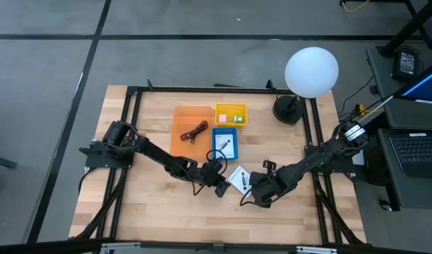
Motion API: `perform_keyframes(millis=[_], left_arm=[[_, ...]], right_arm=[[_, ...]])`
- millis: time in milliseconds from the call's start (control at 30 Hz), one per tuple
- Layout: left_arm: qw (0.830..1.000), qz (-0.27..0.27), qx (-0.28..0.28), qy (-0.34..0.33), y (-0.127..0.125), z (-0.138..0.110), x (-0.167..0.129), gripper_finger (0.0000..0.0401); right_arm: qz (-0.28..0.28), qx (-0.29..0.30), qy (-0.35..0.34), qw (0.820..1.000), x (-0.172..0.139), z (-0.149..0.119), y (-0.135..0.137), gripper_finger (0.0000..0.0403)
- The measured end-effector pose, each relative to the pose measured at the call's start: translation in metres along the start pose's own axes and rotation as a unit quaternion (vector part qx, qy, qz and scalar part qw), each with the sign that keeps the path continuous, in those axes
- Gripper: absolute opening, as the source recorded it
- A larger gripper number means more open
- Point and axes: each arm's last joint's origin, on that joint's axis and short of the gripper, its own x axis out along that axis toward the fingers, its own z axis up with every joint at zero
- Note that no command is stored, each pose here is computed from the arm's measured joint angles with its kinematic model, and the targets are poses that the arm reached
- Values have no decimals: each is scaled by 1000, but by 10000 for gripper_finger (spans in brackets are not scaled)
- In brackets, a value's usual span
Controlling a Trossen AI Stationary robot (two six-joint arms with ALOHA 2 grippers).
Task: Pick and place items into bin
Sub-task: Put the card reader box into the blue bin
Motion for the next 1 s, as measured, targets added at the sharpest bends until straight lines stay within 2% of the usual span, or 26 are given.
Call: perform_keyframes(millis=[200, 400, 1000], left_arm=[[1000, 17, -9, -17, 2, 1, 0, 221], [999, 39, -33, -8, 6, -2, 0, 221], [997, 44, -62, 2, 8, -7, 13, 218]], right_arm=[[5, 2, -5, 1000, 0, 1, 1, 0], [10, 3, -6, 1000, 0, 1, 2, 0], [24, 9, -17, 1000, 0, 4, 4, 0]])
